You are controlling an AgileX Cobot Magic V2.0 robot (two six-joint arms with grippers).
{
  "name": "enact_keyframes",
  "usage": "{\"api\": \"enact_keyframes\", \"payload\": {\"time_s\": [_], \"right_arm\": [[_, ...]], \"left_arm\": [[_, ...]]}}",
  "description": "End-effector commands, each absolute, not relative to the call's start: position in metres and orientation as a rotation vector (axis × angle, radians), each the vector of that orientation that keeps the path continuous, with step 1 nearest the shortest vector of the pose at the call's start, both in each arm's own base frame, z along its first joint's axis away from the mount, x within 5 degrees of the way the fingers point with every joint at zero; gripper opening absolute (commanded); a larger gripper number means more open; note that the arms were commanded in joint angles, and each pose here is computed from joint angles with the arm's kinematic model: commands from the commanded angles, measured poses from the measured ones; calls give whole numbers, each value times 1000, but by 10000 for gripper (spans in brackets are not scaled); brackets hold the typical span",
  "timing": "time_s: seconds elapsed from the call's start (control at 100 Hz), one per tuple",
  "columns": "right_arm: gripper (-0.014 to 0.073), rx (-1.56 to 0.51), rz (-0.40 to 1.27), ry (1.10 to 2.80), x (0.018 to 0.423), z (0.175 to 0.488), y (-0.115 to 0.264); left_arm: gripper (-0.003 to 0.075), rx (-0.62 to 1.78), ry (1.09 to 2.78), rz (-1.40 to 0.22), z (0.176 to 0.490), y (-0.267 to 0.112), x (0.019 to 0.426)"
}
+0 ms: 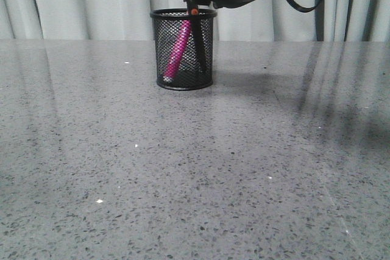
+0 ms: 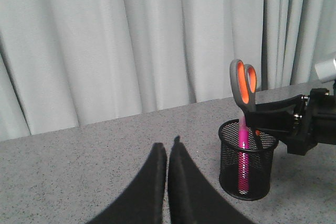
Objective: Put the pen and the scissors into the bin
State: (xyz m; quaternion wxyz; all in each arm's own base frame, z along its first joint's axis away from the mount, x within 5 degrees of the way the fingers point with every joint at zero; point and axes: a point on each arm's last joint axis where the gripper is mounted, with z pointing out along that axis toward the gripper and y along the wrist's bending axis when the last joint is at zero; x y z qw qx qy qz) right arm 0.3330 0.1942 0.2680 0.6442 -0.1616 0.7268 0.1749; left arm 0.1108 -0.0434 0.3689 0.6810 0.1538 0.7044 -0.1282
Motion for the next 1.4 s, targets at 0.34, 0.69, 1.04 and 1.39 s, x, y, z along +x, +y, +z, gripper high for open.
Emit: {"api": "enact_keyframes", "payload": {"time_s": [0.34,0.69,1.04,1.39], "right_arm": [[352,-336,412,1488,330,303,191],[302,-298,422,1335,310,349,178],[-56,-257,366,1360,274,404,128],[-56,-169,215,1286,204,392,60]], "left_arm": [[-22,294,1518,-291,382,-41,111],[-22,294,1518,-291,382,-41,111],[-22,297,1512,-278,383,-40,111],[-22,263,1486,-236,367,-36,110]]}}
